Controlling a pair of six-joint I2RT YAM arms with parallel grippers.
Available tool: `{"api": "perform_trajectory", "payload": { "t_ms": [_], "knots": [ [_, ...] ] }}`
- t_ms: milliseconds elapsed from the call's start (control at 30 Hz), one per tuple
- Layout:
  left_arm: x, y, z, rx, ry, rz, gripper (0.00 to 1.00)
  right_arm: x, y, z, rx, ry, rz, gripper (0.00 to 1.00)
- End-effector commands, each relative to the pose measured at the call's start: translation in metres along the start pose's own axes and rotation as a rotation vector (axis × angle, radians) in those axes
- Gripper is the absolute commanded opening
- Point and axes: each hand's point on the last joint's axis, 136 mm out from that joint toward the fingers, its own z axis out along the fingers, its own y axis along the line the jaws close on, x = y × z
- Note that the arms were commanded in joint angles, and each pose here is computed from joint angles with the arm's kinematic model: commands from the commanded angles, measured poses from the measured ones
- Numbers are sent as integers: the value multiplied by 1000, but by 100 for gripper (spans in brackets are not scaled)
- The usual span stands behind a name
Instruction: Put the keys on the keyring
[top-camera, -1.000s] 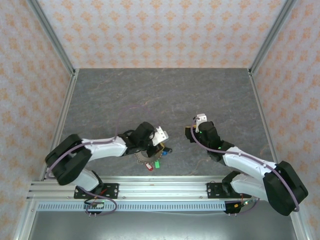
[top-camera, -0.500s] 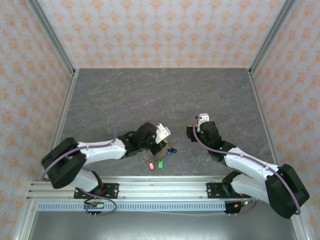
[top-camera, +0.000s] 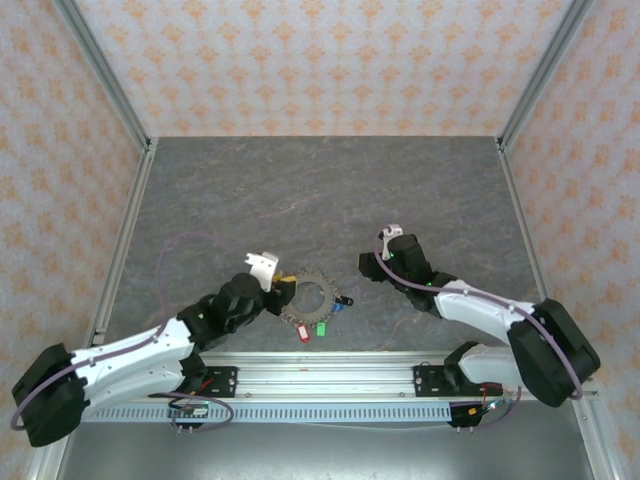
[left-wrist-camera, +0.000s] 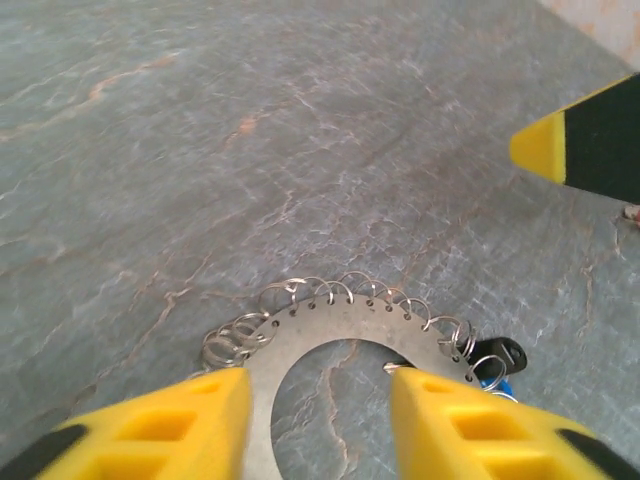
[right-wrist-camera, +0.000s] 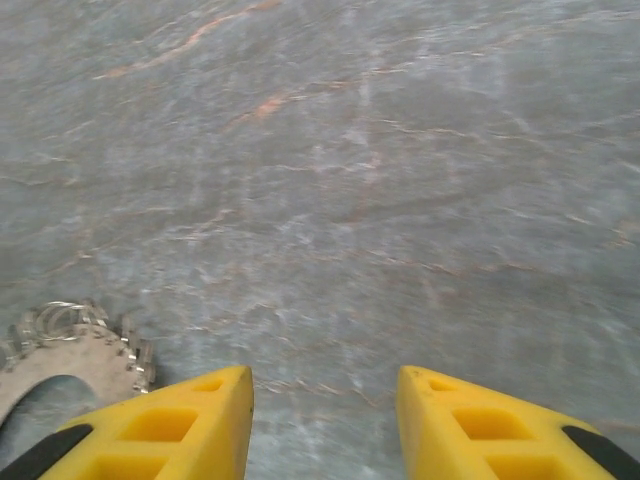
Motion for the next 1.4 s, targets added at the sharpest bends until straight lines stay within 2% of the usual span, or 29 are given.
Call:
{"api": "perform_trajectory", "payload": {
  "t_ms": [0,133,200,433,667,833,1067,1367],
  "knots": [
    [22,29,-11,-113,10,-261,55,-14,35,15,-157,45,49,41],
    [37,38,-19,-127,19,-369,64,-10,59,34,-218,116,30,40],
    [41,39,-21,-125,25,-398,71,-8,68,43,-227,136,14,40],
    [48,21,-12,-53,105,-414,82,6,86,71,-232,235,8,40],
    [63,8,16,-81,235,-447,81,19,95,88,-237,306,16,40],
    [66,-1,37,-96,297,-440,82,27,82,93,-172,321,9,40],
    [53,-10,58,-98,293,-413,76,43,39,88,28,345,-34,41],
    [28,7,74,-105,269,-451,75,56,28,65,18,346,37,36]
  ]
}}
